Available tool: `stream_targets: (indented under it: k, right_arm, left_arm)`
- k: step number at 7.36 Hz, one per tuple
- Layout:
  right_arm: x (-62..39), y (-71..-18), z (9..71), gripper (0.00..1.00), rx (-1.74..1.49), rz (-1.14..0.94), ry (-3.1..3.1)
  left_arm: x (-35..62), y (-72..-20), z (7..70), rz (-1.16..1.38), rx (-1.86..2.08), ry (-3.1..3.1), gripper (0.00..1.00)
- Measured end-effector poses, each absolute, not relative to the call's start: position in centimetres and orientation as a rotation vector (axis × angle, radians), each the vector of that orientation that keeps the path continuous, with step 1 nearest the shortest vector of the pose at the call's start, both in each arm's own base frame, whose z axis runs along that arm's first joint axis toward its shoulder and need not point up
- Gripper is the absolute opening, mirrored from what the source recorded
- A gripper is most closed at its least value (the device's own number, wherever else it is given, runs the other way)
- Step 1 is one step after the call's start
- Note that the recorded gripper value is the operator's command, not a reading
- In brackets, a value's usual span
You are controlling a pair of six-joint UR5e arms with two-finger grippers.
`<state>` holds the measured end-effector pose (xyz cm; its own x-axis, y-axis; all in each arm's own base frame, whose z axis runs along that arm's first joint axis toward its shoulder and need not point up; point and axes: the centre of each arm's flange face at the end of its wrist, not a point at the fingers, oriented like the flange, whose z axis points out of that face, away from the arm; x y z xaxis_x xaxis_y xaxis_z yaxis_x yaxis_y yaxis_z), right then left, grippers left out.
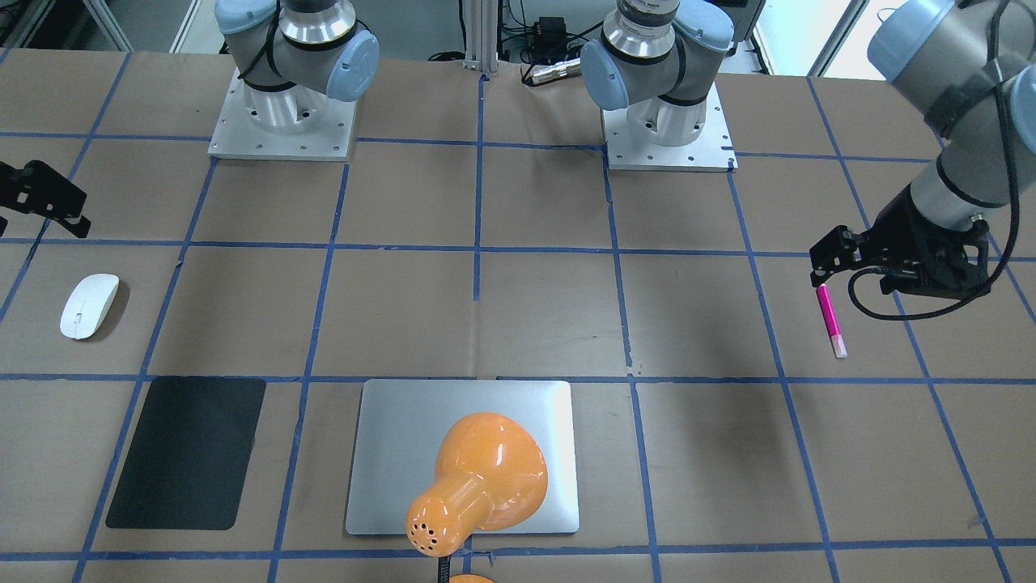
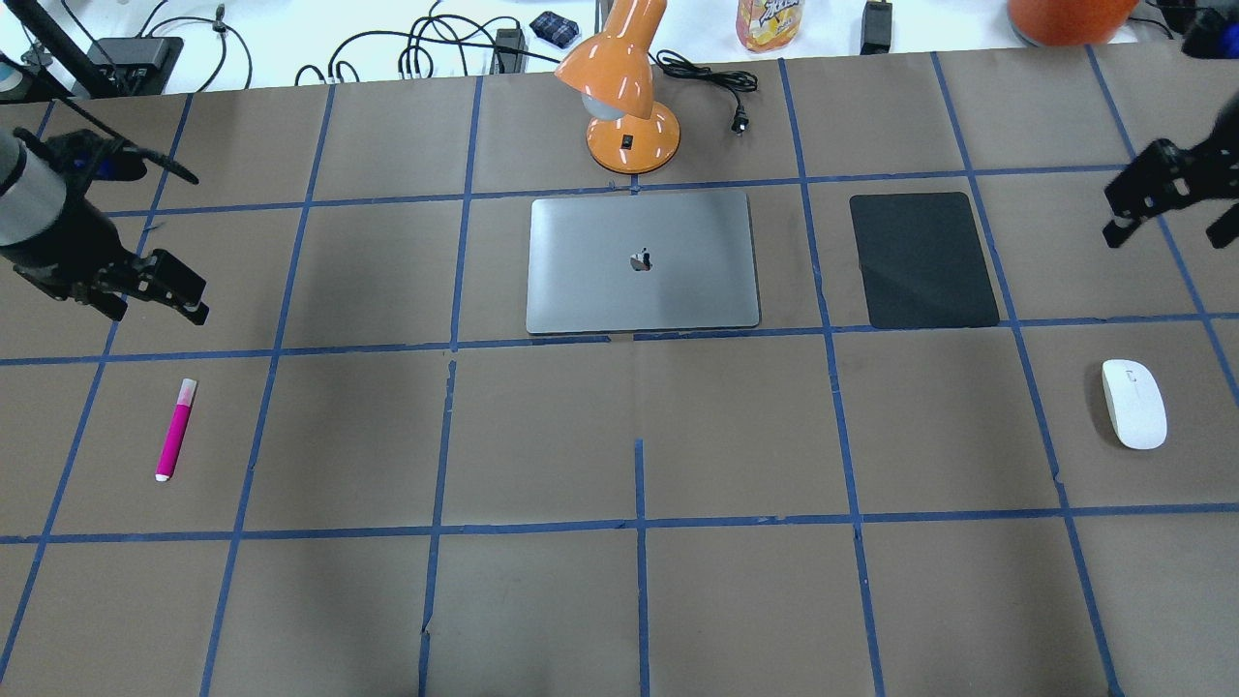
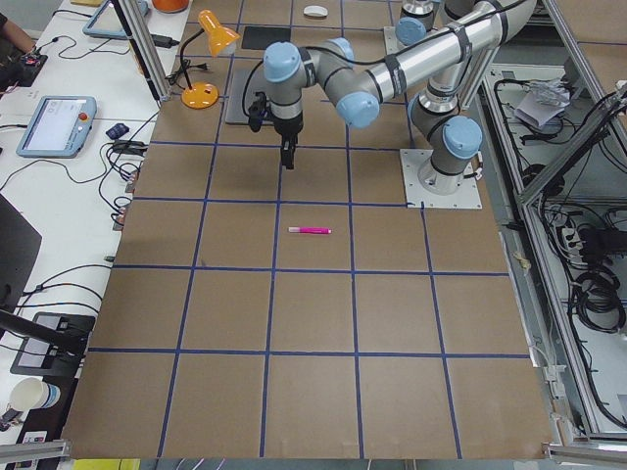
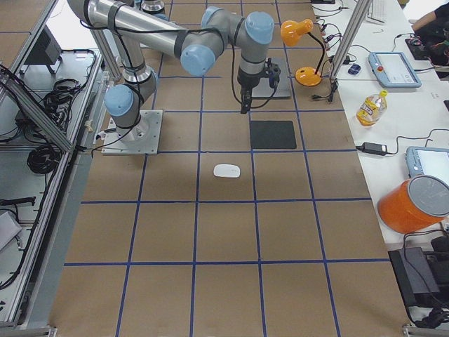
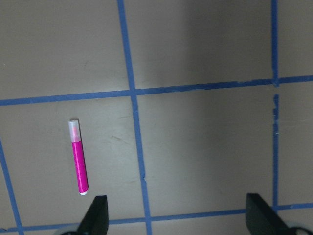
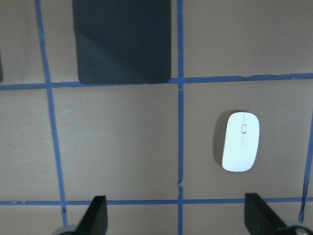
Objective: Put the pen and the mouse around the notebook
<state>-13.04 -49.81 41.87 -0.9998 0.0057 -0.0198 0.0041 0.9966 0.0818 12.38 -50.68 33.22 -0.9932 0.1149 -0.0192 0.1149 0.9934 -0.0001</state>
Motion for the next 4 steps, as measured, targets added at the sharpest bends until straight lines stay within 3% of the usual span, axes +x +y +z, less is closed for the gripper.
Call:
stream_targets:
  k: [4]
  right_arm:
    - [-20.6,-46.2,27.4,1.00,-0.132,0.128,3.152]
  left_arm:
    - [19.9,-48.6,21.3,-0.018,0.165,3.102,1.00]
